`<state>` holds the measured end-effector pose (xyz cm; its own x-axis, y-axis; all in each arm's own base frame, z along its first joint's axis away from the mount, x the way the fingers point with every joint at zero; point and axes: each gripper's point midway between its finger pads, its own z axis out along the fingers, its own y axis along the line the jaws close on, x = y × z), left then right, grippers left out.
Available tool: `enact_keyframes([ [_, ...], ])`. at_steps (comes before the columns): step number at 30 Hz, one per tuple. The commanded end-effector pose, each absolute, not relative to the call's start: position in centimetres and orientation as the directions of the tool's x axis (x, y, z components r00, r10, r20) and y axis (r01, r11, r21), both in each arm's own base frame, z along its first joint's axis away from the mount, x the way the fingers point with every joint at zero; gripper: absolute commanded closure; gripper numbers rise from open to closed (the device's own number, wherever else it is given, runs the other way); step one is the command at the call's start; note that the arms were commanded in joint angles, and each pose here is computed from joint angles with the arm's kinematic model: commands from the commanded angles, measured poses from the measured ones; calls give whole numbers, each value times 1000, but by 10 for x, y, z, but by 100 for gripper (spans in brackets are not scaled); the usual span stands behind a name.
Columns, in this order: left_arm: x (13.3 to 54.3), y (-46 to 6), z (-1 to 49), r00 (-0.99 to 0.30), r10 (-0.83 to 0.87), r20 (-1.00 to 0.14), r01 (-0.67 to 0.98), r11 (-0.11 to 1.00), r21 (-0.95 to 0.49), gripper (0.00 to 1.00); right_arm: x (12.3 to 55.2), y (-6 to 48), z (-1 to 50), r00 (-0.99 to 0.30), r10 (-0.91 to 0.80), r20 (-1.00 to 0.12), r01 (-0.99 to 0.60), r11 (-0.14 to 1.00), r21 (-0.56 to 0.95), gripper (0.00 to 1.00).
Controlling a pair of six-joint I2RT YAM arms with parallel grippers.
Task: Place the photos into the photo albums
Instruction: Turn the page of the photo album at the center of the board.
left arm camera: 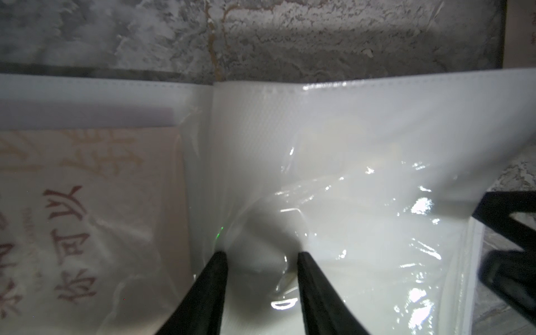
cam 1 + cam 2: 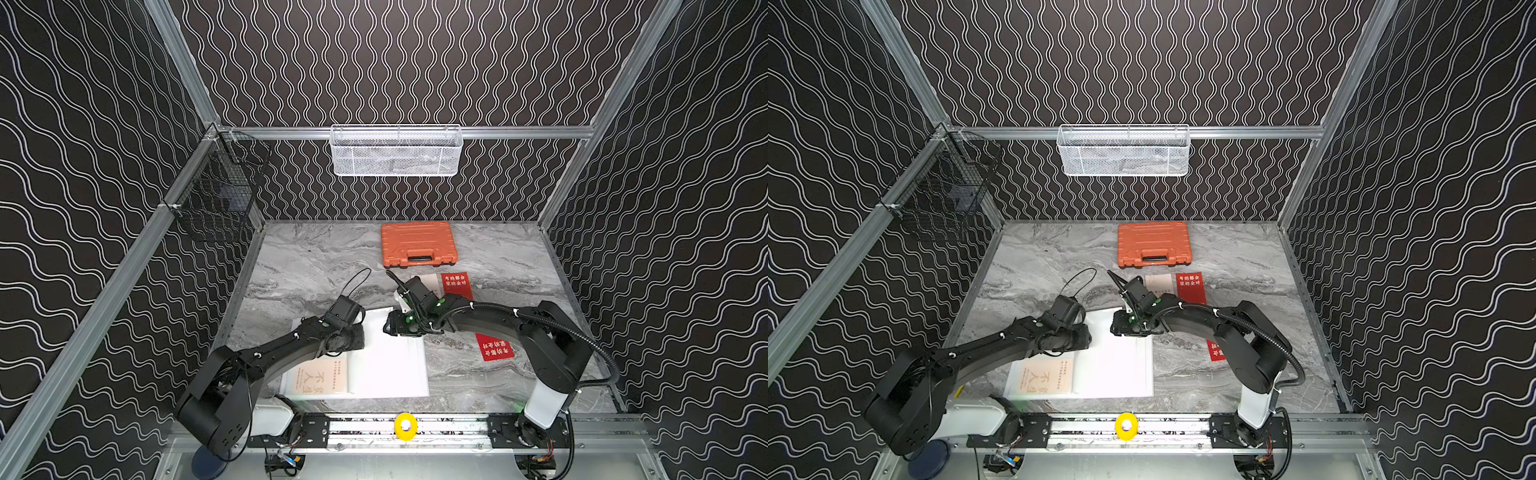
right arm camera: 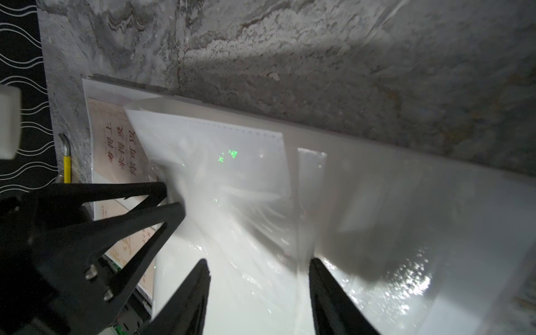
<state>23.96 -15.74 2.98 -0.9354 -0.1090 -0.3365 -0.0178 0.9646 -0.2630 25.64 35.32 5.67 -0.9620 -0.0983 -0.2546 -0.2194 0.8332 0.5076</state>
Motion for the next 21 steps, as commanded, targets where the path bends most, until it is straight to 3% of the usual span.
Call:
enact_keyframes([
  [1, 228, -154, 24, -952, -97, -292, -22, 968, -251, 56, 255, 360, 57, -963, -103, -249, -226, 814, 535, 44],
  [11, 230, -154, 26, -951, -98, -294, -22, 967, -253, 56, 244, 374, 61, -963, -145, -229, -256, 764, 592, 48],
  [15, 235, -156, 34, -945, -97, -312, -13, 966, -259, 56, 237, 381, 65, -958, -179, -225, -283, 735, 617, 56],
  [21, 244, -153, 51, -935, -103, -339, -12, 965, -261, 56, 233, 379, 67, -954, -191, -230, -295, 727, 620, 76],
])
